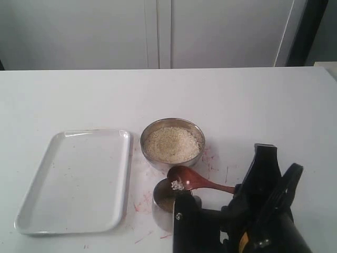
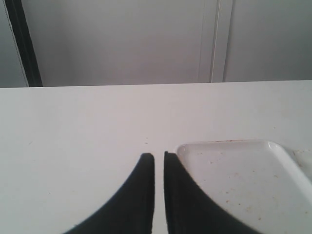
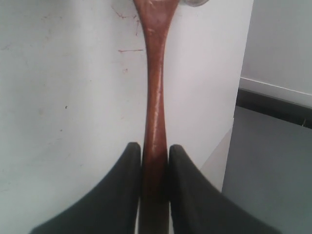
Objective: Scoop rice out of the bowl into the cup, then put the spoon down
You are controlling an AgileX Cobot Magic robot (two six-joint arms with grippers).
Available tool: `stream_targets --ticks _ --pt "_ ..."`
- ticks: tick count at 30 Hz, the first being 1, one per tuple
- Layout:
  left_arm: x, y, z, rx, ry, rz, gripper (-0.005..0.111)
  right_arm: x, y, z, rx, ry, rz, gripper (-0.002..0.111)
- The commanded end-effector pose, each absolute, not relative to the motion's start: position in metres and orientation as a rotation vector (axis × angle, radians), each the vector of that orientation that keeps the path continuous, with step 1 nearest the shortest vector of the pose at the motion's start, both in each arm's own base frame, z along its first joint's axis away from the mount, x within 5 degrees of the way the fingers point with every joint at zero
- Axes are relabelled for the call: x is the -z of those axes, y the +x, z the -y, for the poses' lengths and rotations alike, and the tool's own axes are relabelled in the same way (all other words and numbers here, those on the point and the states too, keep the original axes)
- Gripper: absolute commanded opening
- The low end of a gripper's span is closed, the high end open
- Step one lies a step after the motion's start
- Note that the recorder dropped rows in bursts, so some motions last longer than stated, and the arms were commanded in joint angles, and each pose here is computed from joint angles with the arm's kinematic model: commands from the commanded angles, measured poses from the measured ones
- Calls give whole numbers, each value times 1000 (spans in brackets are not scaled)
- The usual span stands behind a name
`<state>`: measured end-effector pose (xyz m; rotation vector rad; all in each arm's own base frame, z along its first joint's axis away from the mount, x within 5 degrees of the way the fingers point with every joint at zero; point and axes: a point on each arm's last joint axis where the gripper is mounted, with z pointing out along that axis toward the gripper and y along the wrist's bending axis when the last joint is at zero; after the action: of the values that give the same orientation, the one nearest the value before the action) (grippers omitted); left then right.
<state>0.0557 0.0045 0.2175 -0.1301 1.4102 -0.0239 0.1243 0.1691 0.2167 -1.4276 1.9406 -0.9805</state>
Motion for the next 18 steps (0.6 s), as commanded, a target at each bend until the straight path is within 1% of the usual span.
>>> stream_targets --ticks 1,18 --pt "-220 55 -4 37 -132 -1398 14 -218 121 -171 978 -1428 -1904 0" --pt "-220 55 -4 37 -132 -1398 14 -216 119 -170 989 -1459 -1897 0"
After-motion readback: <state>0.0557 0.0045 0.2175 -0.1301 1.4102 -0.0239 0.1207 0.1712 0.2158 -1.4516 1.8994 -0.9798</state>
